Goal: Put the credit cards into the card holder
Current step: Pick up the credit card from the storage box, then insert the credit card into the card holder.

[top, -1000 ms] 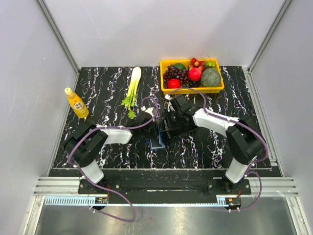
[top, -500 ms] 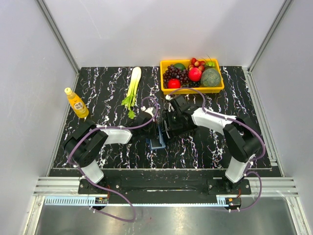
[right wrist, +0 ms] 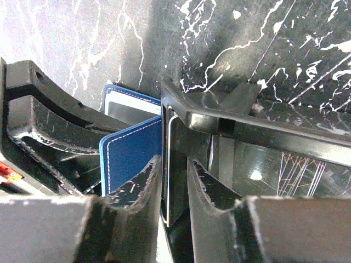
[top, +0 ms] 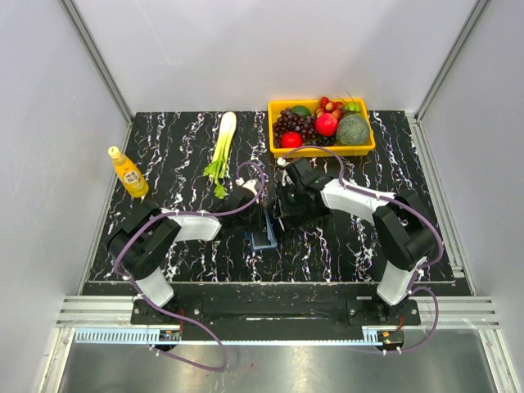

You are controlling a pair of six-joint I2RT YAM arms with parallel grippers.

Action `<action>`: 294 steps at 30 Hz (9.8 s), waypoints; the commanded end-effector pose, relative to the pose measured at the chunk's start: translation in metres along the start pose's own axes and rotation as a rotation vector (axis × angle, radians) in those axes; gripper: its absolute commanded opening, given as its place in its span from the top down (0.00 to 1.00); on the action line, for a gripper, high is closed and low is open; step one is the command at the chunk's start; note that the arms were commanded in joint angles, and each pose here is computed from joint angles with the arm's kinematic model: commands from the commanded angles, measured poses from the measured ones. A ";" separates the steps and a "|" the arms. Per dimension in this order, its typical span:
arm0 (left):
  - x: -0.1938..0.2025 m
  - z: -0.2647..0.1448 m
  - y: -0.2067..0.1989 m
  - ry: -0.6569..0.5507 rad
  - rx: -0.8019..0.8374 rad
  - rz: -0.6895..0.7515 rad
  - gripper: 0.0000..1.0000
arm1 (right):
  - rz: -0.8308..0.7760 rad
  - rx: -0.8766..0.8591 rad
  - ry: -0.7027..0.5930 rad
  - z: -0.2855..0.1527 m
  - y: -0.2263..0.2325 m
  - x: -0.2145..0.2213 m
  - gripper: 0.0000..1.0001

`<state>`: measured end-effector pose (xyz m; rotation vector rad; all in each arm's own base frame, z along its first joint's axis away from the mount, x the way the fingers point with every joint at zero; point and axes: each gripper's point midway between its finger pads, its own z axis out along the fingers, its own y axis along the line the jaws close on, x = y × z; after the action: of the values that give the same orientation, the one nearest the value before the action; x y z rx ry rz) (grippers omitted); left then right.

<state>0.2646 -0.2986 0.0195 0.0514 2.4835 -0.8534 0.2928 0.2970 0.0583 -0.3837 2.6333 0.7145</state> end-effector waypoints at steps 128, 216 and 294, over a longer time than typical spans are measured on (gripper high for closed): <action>-0.009 -0.012 -0.011 -0.003 0.009 0.038 0.97 | -0.023 0.147 -0.025 0.004 -0.010 -0.002 1.00; -0.019 -0.035 -0.038 -0.052 0.074 0.061 0.96 | 0.069 0.022 -0.303 -0.067 0.040 -0.001 1.00; -0.039 -0.083 -0.002 -0.211 -0.076 0.031 0.90 | 0.006 0.133 -0.203 -0.031 0.035 0.019 1.00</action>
<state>0.2503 -0.2458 0.0783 -0.0213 2.3697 -0.7042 0.2542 0.3133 0.0862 -0.2358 2.4765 0.6066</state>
